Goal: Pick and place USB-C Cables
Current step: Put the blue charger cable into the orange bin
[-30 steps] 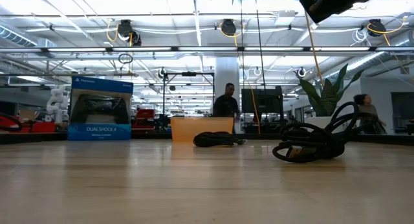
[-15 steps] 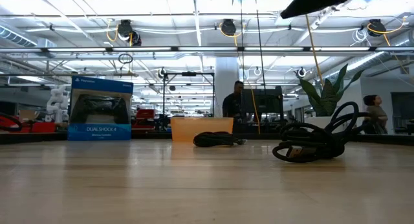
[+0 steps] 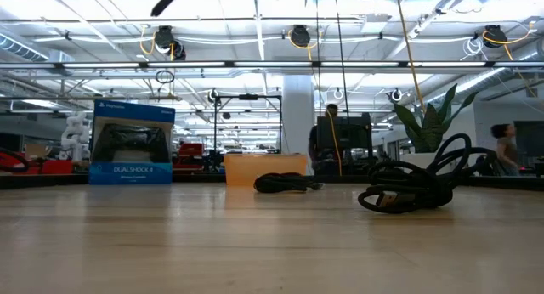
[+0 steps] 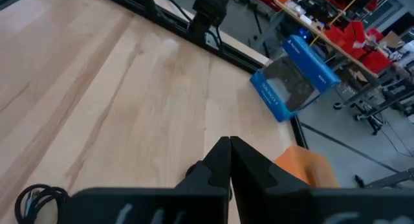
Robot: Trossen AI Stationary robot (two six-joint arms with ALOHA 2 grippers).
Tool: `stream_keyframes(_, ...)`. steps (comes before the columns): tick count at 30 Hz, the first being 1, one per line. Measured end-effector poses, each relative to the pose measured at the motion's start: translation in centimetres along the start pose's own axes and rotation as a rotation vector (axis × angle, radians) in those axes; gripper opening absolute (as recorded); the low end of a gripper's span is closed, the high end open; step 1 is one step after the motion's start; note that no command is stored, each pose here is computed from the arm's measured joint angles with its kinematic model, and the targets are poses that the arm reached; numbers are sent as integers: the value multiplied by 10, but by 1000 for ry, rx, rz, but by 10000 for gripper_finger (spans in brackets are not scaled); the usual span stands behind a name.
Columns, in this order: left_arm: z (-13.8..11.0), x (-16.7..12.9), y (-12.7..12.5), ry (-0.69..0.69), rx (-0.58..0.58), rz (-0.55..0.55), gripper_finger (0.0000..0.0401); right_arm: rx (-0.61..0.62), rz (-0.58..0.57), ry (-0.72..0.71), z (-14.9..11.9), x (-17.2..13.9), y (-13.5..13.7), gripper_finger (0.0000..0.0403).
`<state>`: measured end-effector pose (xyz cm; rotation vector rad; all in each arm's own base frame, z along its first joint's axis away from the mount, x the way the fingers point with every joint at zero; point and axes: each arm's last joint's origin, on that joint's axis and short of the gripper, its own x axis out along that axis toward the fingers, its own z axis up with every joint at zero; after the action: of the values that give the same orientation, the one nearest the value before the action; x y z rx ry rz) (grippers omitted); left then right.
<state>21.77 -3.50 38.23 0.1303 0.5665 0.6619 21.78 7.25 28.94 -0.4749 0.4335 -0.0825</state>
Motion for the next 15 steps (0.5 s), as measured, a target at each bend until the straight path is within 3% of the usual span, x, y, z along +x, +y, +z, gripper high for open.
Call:
stream_keyframes(7, 15, 26, 6, -81, 20, -124, 26, -1, 1, 3, 0, 0, 0, 0)
stream_keyframes(15, 43, 70, 38, -259, 11, -166, 26, -2, 2, 6, -1, 0, 0, 0)
